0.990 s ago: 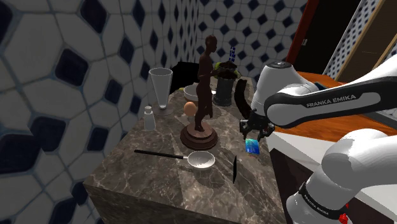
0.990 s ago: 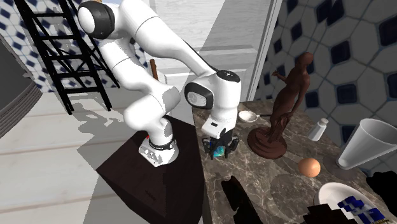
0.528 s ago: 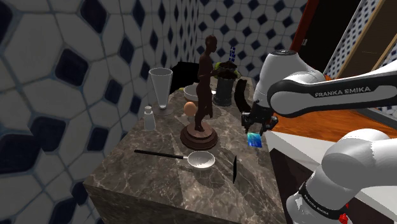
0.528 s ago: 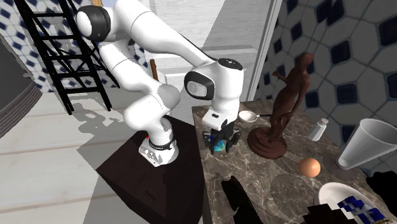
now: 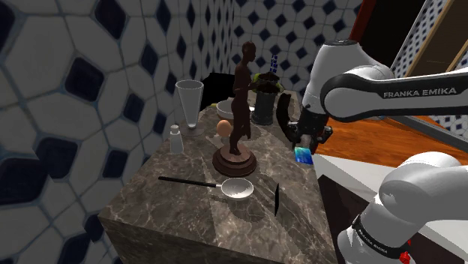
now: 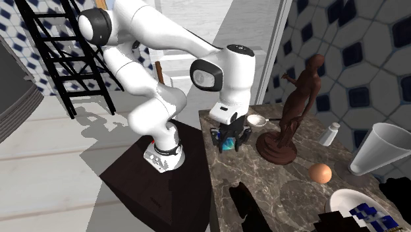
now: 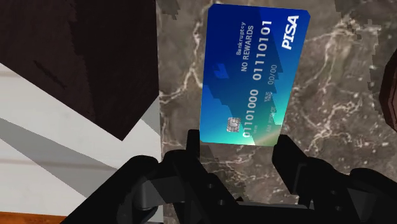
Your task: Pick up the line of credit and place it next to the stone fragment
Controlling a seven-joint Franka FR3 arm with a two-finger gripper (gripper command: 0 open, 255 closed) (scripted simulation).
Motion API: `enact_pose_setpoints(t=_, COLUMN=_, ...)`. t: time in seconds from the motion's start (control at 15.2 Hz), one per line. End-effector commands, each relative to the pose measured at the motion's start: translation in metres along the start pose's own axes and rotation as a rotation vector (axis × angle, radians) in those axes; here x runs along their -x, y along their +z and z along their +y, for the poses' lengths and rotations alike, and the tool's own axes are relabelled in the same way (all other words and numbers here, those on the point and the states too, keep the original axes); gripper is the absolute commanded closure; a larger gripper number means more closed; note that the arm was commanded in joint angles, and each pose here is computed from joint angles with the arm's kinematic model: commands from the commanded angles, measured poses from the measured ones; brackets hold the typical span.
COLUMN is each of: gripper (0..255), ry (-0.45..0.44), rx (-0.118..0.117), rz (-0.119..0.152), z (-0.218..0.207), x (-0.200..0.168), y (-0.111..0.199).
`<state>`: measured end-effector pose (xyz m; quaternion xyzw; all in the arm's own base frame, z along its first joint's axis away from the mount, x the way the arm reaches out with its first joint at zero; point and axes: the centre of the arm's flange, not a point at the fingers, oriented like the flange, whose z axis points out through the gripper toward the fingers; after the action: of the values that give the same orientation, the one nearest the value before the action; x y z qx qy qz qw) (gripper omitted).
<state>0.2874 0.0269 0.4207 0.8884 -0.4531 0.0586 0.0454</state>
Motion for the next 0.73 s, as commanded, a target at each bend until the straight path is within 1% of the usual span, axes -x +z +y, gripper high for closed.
enact_pose_setpoints(t=0.0, gripper=255, ry=0.000, rx=0.000, rz=0.000, z=0.001, x=-0.002, y=-0.010)
enact_pose_setpoints(t=0.66, gripper=255, ry=0.000, rx=0.000, rz=0.000, z=0.002, x=-0.009, y=-0.062)
